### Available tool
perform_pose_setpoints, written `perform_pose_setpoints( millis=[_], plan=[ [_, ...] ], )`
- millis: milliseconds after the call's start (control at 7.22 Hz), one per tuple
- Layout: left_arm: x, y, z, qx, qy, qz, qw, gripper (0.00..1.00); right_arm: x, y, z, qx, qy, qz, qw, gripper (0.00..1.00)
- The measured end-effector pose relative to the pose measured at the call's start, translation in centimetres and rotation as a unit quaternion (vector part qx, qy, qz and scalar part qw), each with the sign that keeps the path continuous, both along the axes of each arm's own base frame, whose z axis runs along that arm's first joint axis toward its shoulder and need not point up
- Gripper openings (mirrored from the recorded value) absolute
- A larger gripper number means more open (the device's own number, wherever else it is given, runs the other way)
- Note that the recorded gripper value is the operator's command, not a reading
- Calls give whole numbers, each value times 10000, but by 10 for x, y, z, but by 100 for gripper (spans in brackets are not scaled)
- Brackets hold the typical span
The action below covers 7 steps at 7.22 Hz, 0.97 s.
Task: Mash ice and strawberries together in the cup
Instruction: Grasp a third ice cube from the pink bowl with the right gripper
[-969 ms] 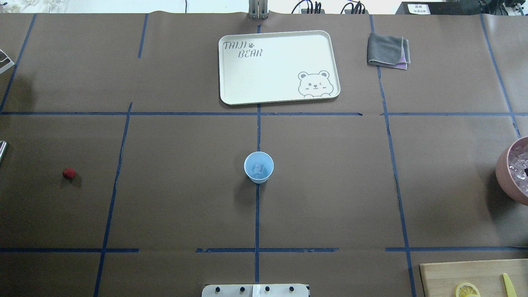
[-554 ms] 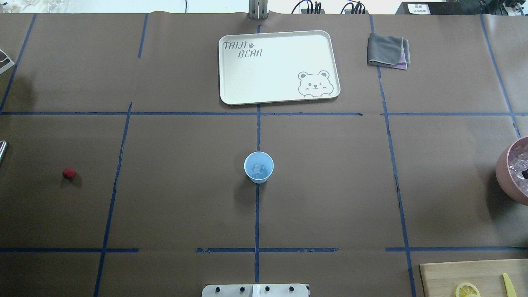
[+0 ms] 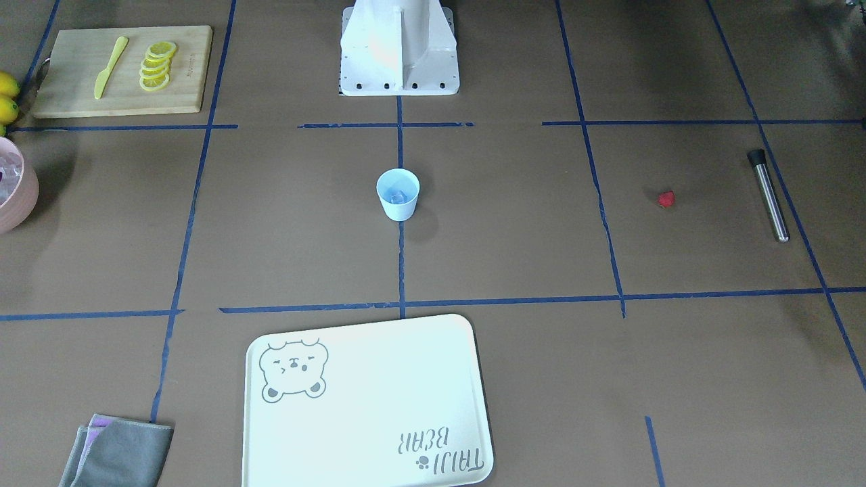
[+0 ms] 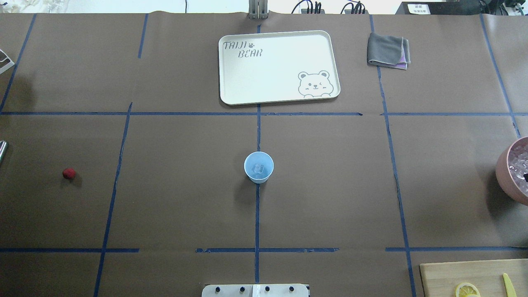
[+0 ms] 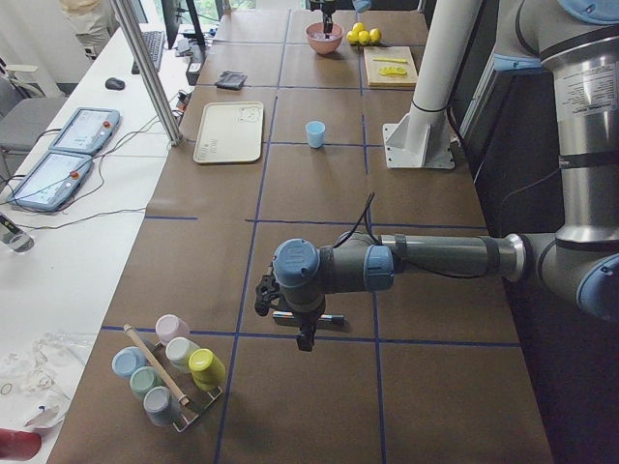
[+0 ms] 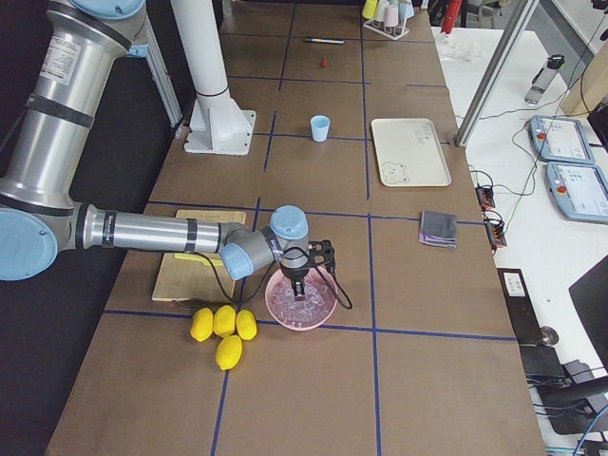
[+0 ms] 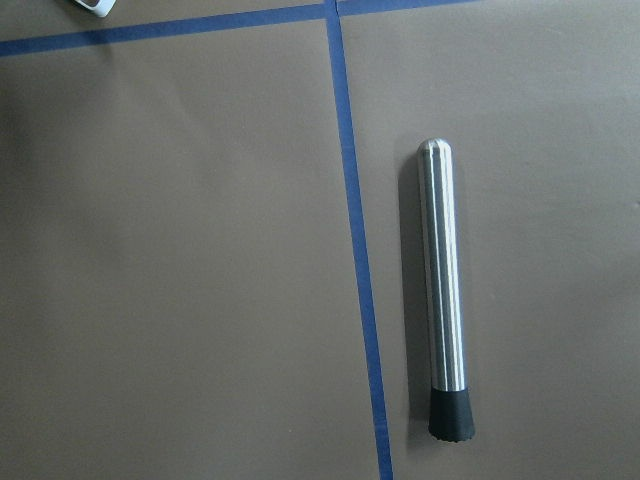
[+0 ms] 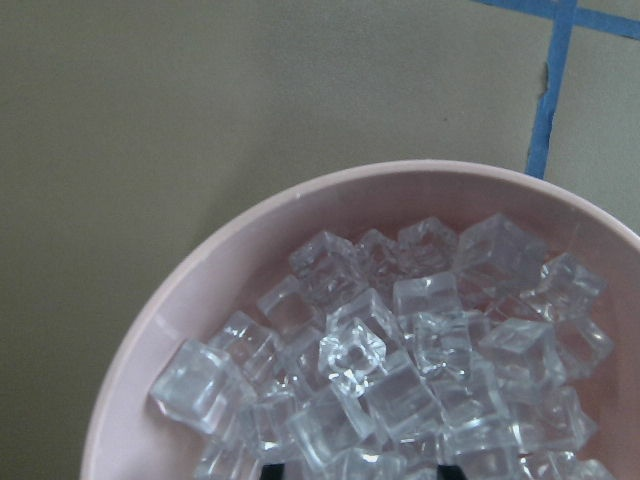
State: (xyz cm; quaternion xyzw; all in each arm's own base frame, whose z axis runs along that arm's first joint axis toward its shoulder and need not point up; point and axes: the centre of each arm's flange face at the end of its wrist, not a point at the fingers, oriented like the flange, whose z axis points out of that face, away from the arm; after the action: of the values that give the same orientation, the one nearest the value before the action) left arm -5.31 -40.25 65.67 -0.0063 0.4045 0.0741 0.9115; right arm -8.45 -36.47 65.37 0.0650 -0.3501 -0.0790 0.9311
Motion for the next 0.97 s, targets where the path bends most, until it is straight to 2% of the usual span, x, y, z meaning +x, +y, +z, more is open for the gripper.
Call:
perform_pose_setpoints(
  millis=[138, 415, 554, 969],
  plan=[
    [0, 0, 0, 0, 0, -1, 10000, 100, 0, 1, 1, -2, 24, 2, 10000, 51],
    [0, 0, 0, -7, 0, -2, 10000, 100, 1, 2, 3, -7, 39, -9, 10000, 14],
    [0, 0, 0, -9, 0, -3, 10000, 100, 1, 2, 3, -2, 40, -19, 10000, 4],
    [0, 0, 0, -2, 0, 1, 10000, 100, 2, 2, -2, 34, -13, -28, 10000, 3]
  ],
)
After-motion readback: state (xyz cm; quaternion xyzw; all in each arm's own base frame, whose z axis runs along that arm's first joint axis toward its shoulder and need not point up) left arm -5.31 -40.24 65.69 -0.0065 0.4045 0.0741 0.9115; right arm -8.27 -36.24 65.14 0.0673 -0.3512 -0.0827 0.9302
